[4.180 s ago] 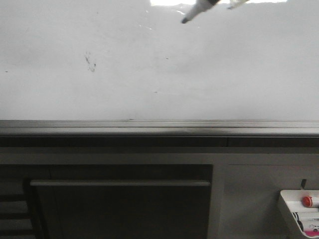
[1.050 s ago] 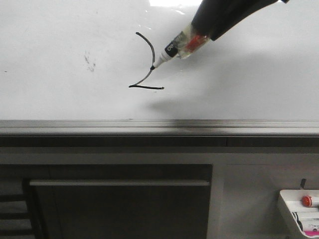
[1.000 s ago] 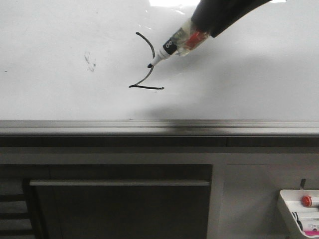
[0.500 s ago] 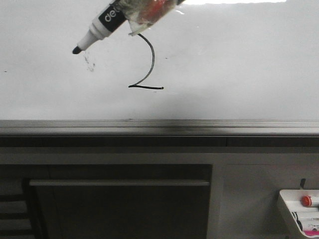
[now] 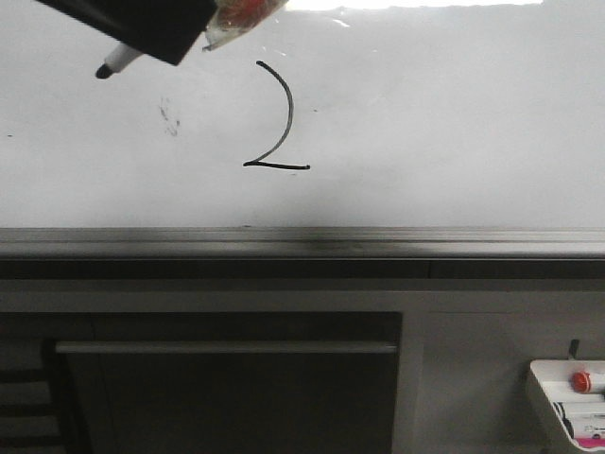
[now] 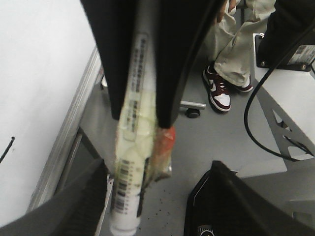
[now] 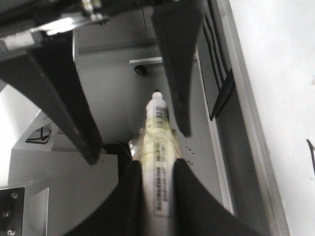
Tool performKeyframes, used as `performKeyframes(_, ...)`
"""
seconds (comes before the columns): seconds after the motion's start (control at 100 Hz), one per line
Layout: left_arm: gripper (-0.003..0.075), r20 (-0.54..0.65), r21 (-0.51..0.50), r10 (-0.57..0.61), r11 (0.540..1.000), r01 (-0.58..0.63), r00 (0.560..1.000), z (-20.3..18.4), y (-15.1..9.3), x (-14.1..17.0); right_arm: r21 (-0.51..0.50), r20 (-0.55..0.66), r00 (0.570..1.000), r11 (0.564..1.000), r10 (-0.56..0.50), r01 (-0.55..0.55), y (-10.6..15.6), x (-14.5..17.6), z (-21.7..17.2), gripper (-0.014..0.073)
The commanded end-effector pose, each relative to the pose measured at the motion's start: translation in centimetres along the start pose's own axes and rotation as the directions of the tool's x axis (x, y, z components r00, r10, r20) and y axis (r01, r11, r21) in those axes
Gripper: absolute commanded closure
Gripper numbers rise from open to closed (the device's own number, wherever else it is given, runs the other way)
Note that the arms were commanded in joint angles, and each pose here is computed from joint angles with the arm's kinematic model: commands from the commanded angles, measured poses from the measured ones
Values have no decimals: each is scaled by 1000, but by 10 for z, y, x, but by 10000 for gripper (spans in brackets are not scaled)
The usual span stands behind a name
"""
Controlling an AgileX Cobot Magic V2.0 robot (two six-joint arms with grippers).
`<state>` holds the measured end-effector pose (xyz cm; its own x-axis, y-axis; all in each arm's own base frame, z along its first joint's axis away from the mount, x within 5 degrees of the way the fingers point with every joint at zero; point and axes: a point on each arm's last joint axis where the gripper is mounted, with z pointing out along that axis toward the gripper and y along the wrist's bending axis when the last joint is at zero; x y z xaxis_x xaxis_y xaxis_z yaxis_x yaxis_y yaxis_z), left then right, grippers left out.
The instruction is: Write number 2 on whiteboard
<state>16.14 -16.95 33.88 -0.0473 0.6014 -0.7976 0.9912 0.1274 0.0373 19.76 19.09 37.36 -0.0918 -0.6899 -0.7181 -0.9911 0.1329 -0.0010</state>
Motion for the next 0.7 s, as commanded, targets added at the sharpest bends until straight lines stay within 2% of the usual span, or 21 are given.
performKeyframes(0.0, 312, 92, -16, -17, 1000, 18, 996, -5, 1, -17, 35, 85, 996, 999, -30, 27, 6, -12, -15, 631)
performKeyframes(0.08, 346, 88, -10, -16, 1000, 17, 996, -5, 1, -17, 35, 85, 996, 999, -30, 27, 6, -12, -15, 631)
performKeyframes(0.2, 459, 89, -9, -14, 1000, 15, 996, -6, 0, -17, 35, 85, 996, 999, -30, 27, 6, -12, -15, 631)
performKeyframes(0.34, 557, 89, -9, -14, 1000, 15, 996, -6, 0, -17, 32, 83, 996, 999, -30, 27, 6, -12, -15, 631)
performKeyframes(0.6, 647, 88, -7, -14, 1000, 15, 996, -6, 0, -17, 28, 80, 996, 999, -29, 27, 6, -12, -15, 631)
performKeyframes(0.69, 669, 88, -7, -14, 1000, 15, 996, -6, 0, -17, 28, 80, 996, 999, -29, 27, 6, -12, -15, 607)
